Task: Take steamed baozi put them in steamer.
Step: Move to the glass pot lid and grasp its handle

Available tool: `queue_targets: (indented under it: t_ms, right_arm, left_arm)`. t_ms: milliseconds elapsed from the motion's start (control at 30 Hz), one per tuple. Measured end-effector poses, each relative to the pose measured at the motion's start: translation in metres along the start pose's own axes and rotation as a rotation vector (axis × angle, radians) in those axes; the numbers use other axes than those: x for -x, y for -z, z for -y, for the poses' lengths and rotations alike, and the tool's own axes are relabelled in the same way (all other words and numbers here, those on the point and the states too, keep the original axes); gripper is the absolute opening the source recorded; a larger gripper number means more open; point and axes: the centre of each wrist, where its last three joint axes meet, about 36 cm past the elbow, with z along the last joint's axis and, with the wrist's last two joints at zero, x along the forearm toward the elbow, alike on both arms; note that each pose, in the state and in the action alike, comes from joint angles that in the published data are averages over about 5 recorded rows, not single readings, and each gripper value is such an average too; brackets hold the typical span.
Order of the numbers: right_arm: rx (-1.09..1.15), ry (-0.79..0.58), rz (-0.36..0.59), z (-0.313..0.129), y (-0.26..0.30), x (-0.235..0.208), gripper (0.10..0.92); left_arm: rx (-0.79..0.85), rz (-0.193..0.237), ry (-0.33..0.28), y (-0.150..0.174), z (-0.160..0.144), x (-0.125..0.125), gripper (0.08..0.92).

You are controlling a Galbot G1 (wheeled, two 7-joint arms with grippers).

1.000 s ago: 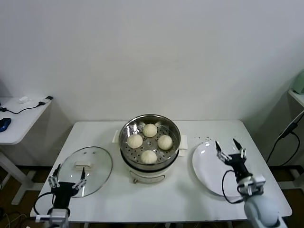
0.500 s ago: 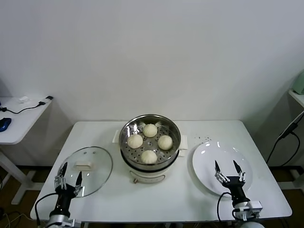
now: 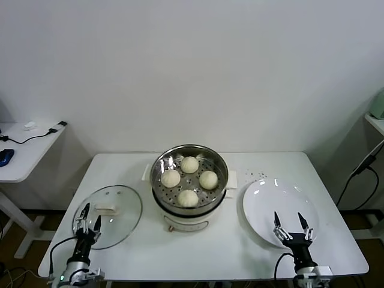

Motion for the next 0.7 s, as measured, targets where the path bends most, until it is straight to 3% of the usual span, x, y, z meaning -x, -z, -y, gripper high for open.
queue_targets:
  t_ms: [400, 500, 700]
  right_arm:
    - [0.008, -0.024, -0.001, 0.001, -0.008, -0.007, 0.823]
    - [0.009, -0.028, 0.0, 0.001, -0.01, -0.008, 0.823]
    - [0.009, -0.034, 0.0, 0.003, -0.014, -0.009, 0.823]
  left_arm:
    - [0.069, -0.01, 0.013, 0.0, 0.007, 0.037, 0.82]
    - [0.081, -0.018, 0.014, -0.002, 0.008, 0.044, 0.778]
    - [0.097, -0.022, 0.001, -0.003, 0.016, 0.046, 0.611]
